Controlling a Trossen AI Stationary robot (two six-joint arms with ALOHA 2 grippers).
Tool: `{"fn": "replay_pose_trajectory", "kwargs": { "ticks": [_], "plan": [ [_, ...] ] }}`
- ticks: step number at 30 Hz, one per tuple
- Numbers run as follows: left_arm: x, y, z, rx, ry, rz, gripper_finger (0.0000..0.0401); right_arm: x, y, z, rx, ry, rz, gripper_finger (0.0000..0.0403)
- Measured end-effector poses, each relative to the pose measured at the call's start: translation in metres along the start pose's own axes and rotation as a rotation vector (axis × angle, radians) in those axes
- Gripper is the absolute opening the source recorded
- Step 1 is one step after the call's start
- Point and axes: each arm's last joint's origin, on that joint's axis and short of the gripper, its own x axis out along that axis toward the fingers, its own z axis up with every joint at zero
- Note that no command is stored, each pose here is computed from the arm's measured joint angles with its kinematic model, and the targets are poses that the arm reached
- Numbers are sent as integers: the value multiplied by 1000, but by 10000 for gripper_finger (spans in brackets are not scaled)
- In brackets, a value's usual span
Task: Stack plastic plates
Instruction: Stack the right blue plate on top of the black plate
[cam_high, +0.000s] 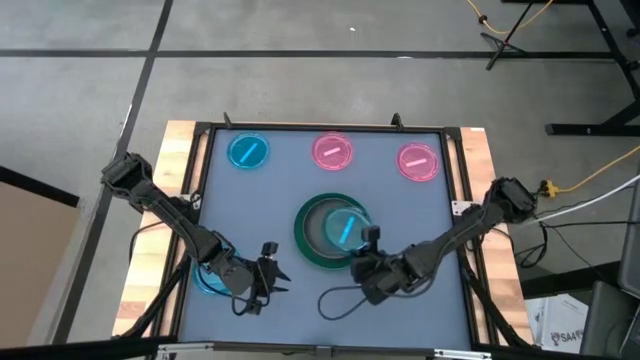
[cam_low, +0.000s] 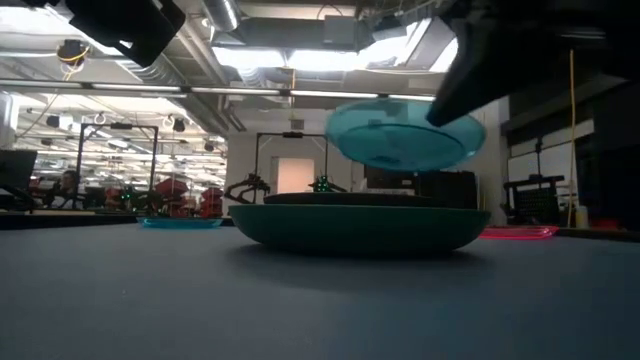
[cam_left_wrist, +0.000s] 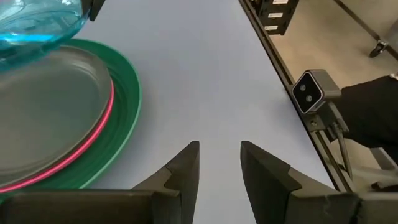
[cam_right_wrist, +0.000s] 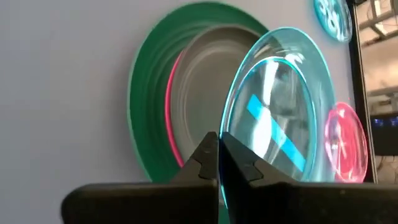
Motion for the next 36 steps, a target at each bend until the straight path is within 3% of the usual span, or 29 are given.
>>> {"fn": "replay_pose_trajectory", "kwargs": {
  "ticks": [8,18,36],
  "plan": [
    [0,0,0,1,0,2,111,24,-10,11,-32,-38,76,0],
    [0,2,0,16,-2,24,111,76,-17,3,-63,67,159,0],
    [0,2,0,17,-8,25,111,89,-33,3,56,80,227,0]
  ]
}}
